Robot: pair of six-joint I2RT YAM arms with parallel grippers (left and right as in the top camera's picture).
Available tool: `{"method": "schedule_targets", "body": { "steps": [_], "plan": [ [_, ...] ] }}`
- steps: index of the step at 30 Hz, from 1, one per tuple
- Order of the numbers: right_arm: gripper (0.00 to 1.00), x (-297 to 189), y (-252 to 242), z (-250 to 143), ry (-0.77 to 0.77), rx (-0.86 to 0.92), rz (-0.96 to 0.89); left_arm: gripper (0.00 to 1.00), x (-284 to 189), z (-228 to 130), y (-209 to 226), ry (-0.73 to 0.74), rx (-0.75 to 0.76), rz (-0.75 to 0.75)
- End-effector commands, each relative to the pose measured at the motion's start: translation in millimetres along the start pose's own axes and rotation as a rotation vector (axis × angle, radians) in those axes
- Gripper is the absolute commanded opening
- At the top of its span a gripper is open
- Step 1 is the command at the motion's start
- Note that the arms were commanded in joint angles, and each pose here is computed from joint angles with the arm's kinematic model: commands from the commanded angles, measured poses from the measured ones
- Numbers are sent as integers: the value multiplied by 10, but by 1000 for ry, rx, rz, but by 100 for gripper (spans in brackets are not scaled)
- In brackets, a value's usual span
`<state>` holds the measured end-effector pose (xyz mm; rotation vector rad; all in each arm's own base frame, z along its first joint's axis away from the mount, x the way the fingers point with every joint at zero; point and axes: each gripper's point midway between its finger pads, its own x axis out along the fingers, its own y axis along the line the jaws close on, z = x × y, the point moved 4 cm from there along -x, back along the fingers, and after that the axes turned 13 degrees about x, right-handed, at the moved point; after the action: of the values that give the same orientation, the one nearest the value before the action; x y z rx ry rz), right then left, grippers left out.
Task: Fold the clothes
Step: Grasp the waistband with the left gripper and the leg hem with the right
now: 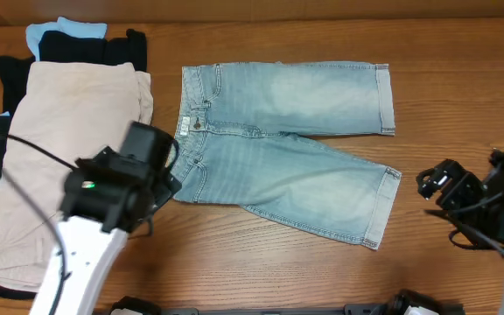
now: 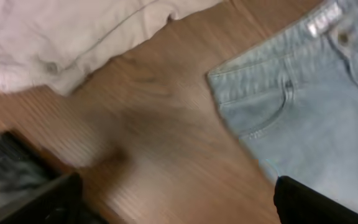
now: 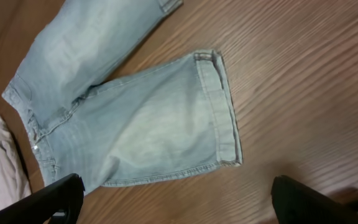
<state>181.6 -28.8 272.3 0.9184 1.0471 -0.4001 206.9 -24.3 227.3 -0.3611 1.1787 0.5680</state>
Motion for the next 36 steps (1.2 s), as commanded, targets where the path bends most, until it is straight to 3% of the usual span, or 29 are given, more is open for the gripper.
{"method": "schedule_targets", "body": {
  "steps": [1, 3, 5, 8, 10, 13, 19, 25, 30, 34, 36],
  "plan": [
    [100, 122, 6, 3, 34, 14, 18, 100, 447, -40, -47, -50, -191, 36],
    [100, 204, -6, 29, 48, 38, 7, 99, 703, -66, -216, -37, -151, -10],
    [99, 273, -16, 52, 65, 51, -6, 90, 902, -102, -429, 2, -114, -83],
    [97, 335, -16, 85, 82, 58, -18, 89, 1090, -130, -661, 71, -63, -152],
    [95, 371, -16, 104, 92, 62, -25, 87, 1207, -122, -712, 91, -23, -153],
    [94, 423, -21, 126, 107, 68, -36, 76, 1395, -143, -684, 143, -7, -113],
    [90, 488, -28, 148, 128, 75, -51, 75, 1642, -219, -619, 285, -55, -95],
    [86, 507, -19, 160, 127, 72, -50, 76, 1790, -145, -586, 272, -42, -77],
    [83, 627, -104, 100, 156, 92, -70, 70, 1860, -103, -652, 248, 17, -103],
    [79, 755, -208, 18, 190, 124, -98, 61, 1929, -126, -653, 259, 20, -90],
    [77, 830, -277, -38, 211, 152, -117, 45, 1969, -150, -646, 272, 22, -78]
  ]
}}
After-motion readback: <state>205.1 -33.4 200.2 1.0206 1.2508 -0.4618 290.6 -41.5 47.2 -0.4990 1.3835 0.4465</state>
